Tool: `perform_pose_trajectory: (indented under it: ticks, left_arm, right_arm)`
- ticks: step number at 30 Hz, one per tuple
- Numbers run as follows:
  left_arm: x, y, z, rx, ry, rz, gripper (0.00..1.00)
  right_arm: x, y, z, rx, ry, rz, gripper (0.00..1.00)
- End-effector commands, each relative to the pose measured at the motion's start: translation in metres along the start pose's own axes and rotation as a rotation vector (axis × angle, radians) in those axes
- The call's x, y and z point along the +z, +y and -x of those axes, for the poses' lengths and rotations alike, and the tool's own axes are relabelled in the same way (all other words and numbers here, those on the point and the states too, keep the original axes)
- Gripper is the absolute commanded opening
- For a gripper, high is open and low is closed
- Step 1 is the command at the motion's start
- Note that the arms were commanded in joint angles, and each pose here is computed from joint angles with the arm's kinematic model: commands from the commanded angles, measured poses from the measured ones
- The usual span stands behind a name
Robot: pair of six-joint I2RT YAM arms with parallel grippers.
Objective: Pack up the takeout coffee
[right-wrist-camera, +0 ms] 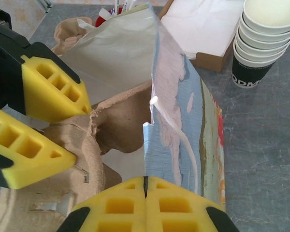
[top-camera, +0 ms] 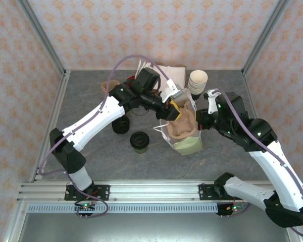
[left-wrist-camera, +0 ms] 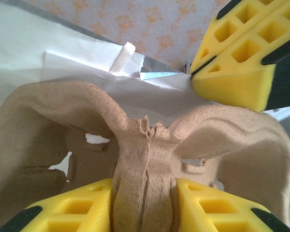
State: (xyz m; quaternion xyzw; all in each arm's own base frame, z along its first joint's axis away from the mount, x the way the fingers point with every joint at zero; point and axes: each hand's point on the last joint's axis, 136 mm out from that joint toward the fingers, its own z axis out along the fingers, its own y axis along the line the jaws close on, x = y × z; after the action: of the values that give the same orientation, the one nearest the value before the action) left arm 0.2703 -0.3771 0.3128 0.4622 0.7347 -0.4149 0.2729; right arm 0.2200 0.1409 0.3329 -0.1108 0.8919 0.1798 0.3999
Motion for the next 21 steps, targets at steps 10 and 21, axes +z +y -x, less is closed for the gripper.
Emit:
perform_pose_trajectory:
  ticks: [10,21]
  left_arm:
    - [0.011,0.007,-0.009,0.18,-0.004,0.13,0.35]
    - [0.007,0.007,-0.012,0.229,-0.023,0.181,0.35]
  right_arm:
    - [0.005,0.013,-0.005,0.067,-0.002,0.082,0.0]
    - [0.006,0.01,-0.014,0.089,-0.004,0.086,0.0]
